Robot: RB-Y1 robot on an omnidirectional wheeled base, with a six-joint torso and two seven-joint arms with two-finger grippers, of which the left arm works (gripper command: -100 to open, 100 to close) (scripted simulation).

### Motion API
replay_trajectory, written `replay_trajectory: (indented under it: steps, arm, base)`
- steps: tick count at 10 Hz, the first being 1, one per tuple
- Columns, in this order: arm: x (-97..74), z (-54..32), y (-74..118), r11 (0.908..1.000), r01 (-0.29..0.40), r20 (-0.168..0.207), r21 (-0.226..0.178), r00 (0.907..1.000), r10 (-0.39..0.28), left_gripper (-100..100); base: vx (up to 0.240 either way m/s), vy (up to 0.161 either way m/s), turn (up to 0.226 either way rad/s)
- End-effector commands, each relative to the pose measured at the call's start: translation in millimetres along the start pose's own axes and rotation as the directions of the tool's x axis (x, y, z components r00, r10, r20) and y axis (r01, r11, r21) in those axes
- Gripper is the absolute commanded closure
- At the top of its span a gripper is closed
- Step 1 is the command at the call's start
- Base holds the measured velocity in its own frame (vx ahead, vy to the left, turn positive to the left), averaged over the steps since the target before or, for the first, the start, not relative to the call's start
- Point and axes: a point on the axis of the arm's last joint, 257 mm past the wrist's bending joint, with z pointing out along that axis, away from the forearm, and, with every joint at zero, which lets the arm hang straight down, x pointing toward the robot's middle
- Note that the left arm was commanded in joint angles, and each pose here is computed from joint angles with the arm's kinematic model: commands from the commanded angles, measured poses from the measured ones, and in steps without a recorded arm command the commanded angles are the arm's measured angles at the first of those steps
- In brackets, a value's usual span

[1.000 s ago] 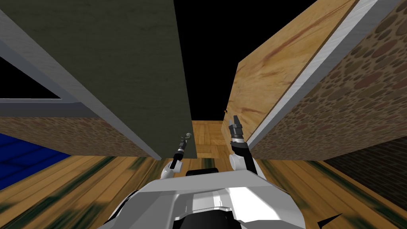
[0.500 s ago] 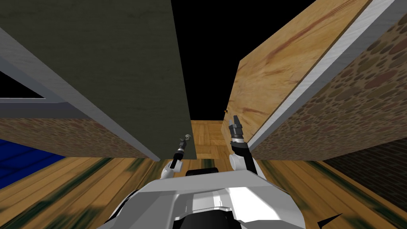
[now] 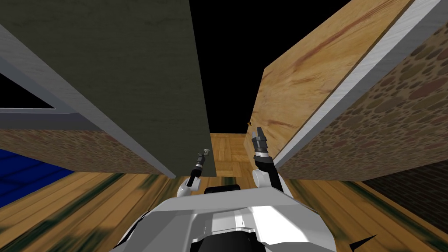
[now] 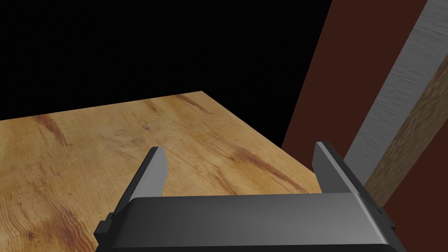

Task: Push the door open

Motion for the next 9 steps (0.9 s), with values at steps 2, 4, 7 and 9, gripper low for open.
replay_trajectory:
  steps: [2,4,7,9]
  arm:
    - [-11.6,5.2,-7.0,0.9998,-0.008,0.018,0.016,0.9998,0.008,100]
    - [-13.3,5.1,-7.0,0.9998,-0.009,0.021,0.016,0.9997,0.008,100]
    - [-25.3,4.2,-7.1,0.9998,-0.013,0.044,0.015,0.9989,0.013,100]
    - [-32.6,3.6,-7.1,0.9998,-0.015,0.059,0.014,0.9981,0.014,100]
  base:
    - [0.153,-0.063,0.071]
    - [0.151,-0.022,0.021]
    - [0.166,-0.072,0.106]
    - [0.185,-0.09,0.148]
